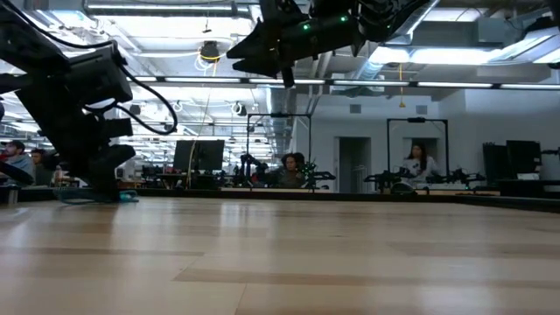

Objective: Pick and place USB-C Cables
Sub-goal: Put the black blue charger cable into the orange bin

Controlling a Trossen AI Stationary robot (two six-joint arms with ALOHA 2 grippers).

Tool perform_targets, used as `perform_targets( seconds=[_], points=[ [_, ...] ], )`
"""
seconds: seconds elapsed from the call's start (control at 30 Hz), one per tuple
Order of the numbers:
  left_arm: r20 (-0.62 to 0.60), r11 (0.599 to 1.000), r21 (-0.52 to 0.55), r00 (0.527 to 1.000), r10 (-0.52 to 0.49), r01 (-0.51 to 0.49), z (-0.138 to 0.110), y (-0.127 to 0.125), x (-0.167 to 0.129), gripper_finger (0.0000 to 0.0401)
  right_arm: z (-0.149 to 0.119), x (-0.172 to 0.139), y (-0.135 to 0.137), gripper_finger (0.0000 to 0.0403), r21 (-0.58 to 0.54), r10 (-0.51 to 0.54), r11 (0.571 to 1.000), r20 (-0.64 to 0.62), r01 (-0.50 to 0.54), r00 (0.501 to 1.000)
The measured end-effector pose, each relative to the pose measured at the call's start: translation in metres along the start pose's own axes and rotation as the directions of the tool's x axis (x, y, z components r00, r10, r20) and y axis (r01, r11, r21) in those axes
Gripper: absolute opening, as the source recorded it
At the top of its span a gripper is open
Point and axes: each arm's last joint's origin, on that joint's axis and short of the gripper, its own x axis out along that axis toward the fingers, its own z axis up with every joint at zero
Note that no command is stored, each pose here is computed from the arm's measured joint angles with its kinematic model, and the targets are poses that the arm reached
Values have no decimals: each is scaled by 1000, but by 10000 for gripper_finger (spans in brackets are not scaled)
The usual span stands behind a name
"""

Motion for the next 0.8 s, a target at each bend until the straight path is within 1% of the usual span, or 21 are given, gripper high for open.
perform_targets(
  seconds=[0.17,0.3,0.43,0.63,0.8],
  points=[
    [29,999,25,999,-34,34,-1,-5,-2,8,3,-4,4,170,-46,4,999,-6,-5,1000],
    [82,993,25,990,-118,116,1,-15,-5,3,3,-5,5,166,-54,4,999,-24,-5,1000],
    [176,981,33,965,-194,191,6,-26,-10,4,2,-5,7,159,-52,9,999,-32,-10,999],
    [276,949,84,908,-316,305,11,-40,-20,2,-1,-4,27,144,-60,52,997,-34,-54,998],
    [369,909,131,832,-415,396,18,-52,-31,1,-1,-4,38,132,-82,79,993,-18,-81,997]
  ],
)
